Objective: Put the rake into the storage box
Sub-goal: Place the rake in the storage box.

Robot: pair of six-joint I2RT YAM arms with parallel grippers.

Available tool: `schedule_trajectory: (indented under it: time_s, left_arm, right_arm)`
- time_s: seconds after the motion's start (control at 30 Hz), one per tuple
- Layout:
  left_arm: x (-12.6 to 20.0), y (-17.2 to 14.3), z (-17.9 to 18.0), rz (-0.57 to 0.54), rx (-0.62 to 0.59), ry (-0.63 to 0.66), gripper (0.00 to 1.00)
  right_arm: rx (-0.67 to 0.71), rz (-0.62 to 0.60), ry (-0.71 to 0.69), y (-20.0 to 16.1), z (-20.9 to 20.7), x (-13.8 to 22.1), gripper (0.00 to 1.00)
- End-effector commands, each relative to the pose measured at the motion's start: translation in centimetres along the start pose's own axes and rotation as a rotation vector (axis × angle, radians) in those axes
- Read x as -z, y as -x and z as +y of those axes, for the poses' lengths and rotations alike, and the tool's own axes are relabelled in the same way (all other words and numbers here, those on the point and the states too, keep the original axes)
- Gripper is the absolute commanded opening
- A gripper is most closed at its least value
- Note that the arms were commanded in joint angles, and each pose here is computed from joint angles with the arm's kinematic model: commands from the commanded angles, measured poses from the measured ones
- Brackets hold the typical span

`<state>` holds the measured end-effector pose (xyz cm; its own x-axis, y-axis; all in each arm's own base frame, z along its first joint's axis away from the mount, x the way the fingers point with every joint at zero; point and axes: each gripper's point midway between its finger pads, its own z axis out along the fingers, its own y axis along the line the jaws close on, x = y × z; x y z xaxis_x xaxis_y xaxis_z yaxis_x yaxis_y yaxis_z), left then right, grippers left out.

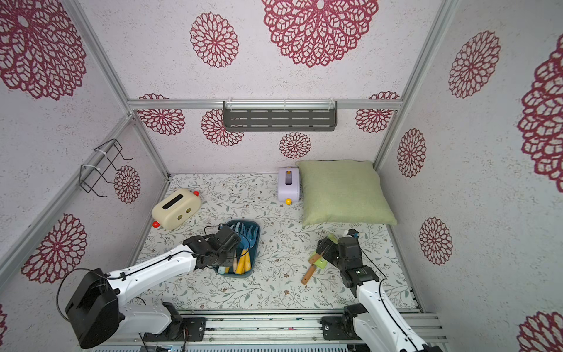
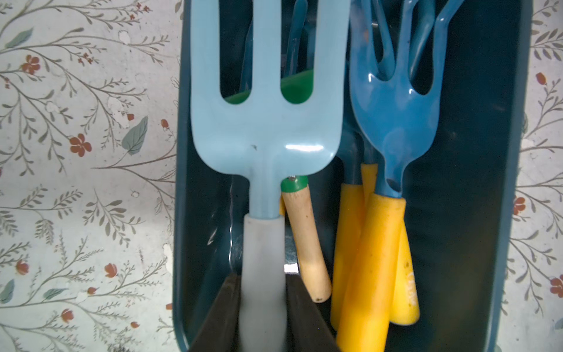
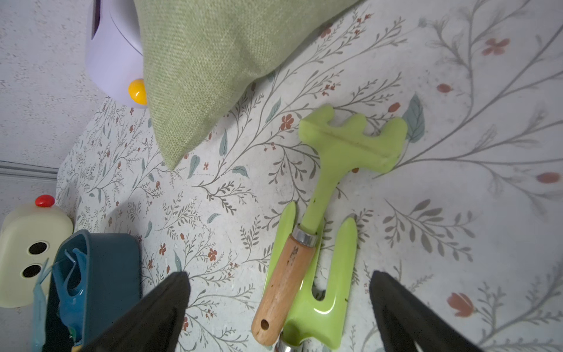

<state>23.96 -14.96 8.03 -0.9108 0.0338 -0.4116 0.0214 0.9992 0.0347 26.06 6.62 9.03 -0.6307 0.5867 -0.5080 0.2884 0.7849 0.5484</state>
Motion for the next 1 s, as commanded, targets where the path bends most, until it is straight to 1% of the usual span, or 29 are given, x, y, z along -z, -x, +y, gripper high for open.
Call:
schedule_trajectory:
  time_s: [0.0, 0.03, 0.1, 0.23, 0.27, 0.37, 0.47, 0.6, 0.7, 0.73, 0.83, 0.87, 0.97]
  left_arm:
    - [-0.1, 0.9, 0.3, -0.037, 0.023, 0.001, 0.49]
    - [0.0, 1.1, 0.3, -0.042, 0.028, 0.001, 0.54]
    - [0.2, 1.4, 0.4, -0.056, 0.035, -0.002, 0.59]
    - [0.7, 2.0, 0.5, -0.082, 0.052, -0.005, 0.63]
    - [0.7, 2.1, 0.5, -0.085, 0.052, -0.005, 0.63]
    - [0.3, 2.1, 0.5, -0.086, 0.058, -0.007, 0.58]
    - [0.1, 2.1, 0.3, -0.077, 0.063, -0.015, 0.58]
    - [0.9, 3.2, -0.8, -0.113, 0.065, -0.075, 0.64]
    - [1.9, 4.9, -1.6, -0.172, 0.056, -0.11, 0.75]
    - [2.3, 5.6, -1.7, -0.196, 0.054, -0.114, 0.81]
    - [3.3, 7.9, -1.8, -0.284, 0.055, -0.102, 0.94]
    - [3.5, 8.4, -1.8, -0.307, 0.059, -0.1, 0.98]
    - [3.9, 10.4, -1.7, -0.387, 0.07, -0.094, 0.97]
  right_arm:
    - [-0.012, 0.001, 0.034, 0.2, 0.7, -0.1, 0.99]
    - [-0.007, 0.008, 0.036, 0.1, 0.7, -0.2, 0.99]
    - [0.006, 0.022, 0.041, -0.1, 0.9, -0.3, 0.99]
    - [0.039, 0.064, 0.045, -0.6, 1.2, -0.7, 0.99]
    - [0.043, 0.072, 0.049, -0.7, 1.3, -0.8, 0.99]
    - [0.042, 0.1, 0.066, -1.1, 1.6, -1.1, 0.99]
    - [0.055, 0.119, 0.084, -1.3, 2.1, -1.1, 0.99]
    - [0.089, 0.148, 0.052, -1.2, 2.1, -1.0, 0.99]
    - [0.089, 0.153, -0.018, -1.1, 1.1, -1.1, 0.99]
    - [0.09, 0.149, -0.036, -1.1, 1.0, -1.1, 0.97]
    - [0.091, 0.108, -0.098, -0.7, 0.6, -0.8, 0.85]
    - [0.093, 0.095, -0.107, -0.6, 0.6, -0.7, 0.83]
    - [0.102, 0.066, -0.133, -0.2, 0.9, -0.4, 0.75]
